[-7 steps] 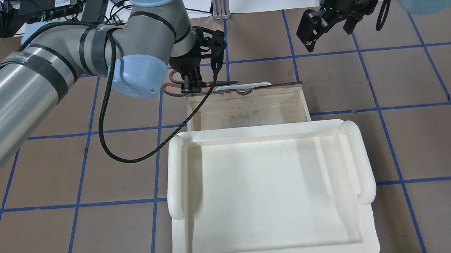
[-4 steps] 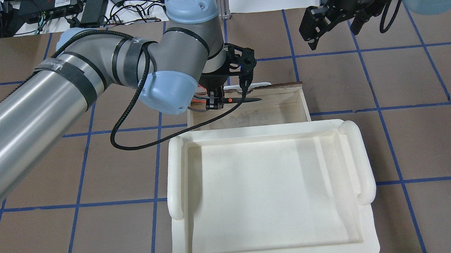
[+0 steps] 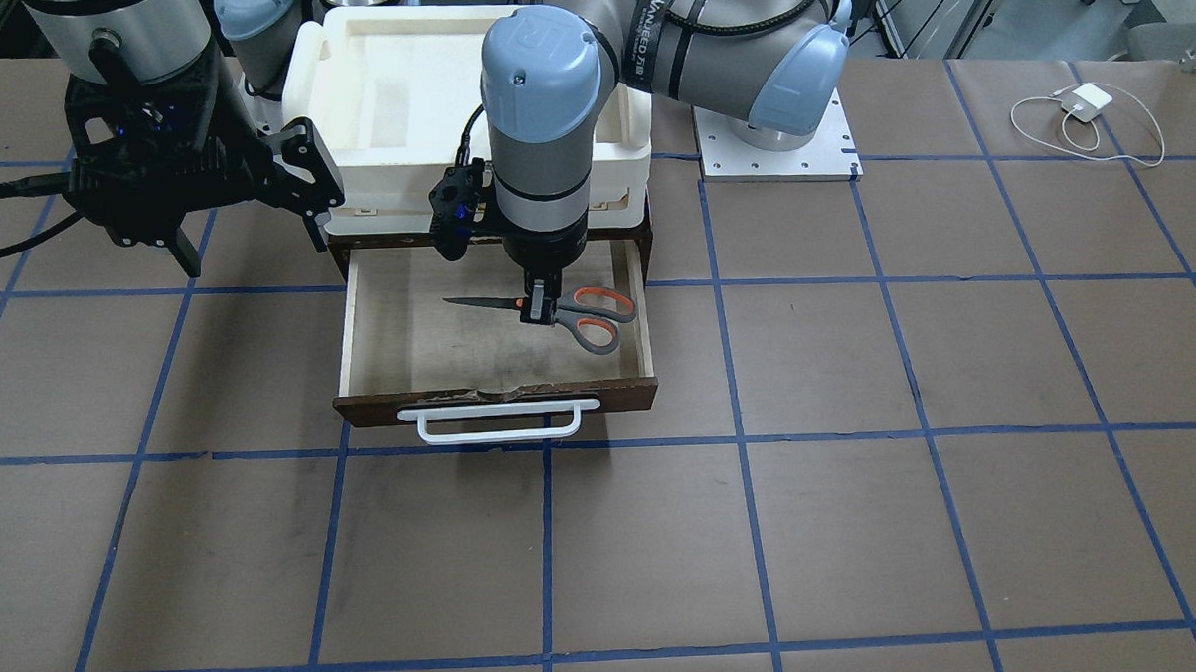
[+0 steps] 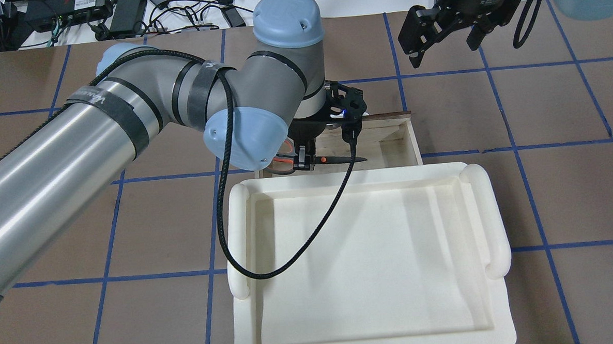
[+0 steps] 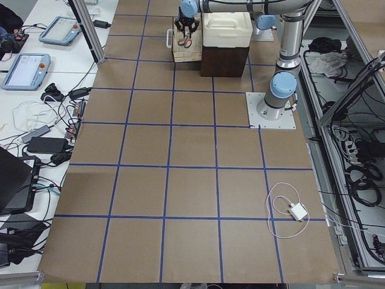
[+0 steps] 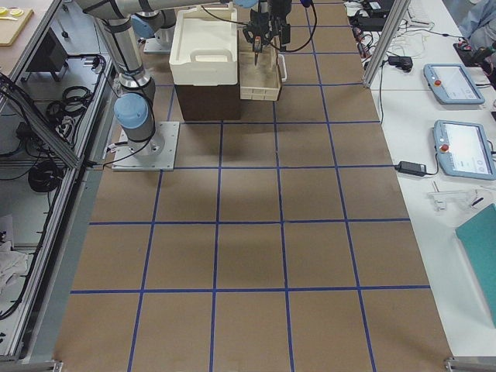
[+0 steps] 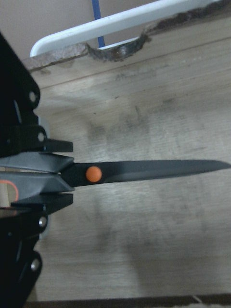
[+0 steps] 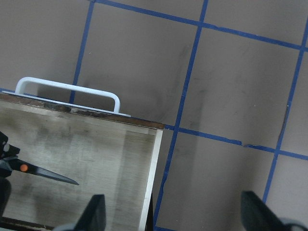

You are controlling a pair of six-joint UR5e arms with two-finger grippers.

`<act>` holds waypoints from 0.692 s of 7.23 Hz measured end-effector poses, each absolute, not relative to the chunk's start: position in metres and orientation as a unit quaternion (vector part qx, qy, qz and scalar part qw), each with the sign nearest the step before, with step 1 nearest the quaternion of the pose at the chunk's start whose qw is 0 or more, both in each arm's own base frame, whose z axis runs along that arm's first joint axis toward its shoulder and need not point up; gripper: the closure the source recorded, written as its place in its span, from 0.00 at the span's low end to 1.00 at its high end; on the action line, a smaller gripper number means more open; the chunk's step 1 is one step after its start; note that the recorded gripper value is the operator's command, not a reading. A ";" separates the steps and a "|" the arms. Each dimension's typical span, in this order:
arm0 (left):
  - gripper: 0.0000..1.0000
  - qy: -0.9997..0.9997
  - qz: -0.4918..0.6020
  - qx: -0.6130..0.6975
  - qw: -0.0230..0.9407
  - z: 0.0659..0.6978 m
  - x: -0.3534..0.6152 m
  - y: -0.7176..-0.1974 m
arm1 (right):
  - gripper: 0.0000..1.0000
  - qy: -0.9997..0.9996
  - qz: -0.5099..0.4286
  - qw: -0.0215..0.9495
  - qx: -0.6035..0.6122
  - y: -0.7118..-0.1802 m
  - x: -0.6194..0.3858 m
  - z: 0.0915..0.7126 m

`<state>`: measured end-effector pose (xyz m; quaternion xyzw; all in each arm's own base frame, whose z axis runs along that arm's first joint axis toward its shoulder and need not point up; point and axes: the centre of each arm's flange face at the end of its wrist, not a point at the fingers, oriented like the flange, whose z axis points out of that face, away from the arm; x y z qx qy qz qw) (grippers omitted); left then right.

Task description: Place scissors in drawer with both arms

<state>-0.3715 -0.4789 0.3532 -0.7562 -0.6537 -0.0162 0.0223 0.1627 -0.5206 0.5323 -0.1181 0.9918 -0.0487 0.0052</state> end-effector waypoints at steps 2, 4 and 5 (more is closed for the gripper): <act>0.89 -0.653 -0.029 -0.756 0.028 0.342 -0.371 -0.476 | 0.00 0.991 -0.049 0.005 -0.121 -0.521 0.162 0.532; 0.42 -0.653 -0.033 -0.756 0.030 0.336 -0.371 -0.475 | 0.00 0.992 -0.045 -0.012 -0.119 -0.521 0.157 0.531; 0.42 -0.654 -0.031 -0.755 0.030 0.336 -0.371 -0.475 | 0.00 0.992 -0.044 -0.014 -0.119 -0.522 0.157 0.530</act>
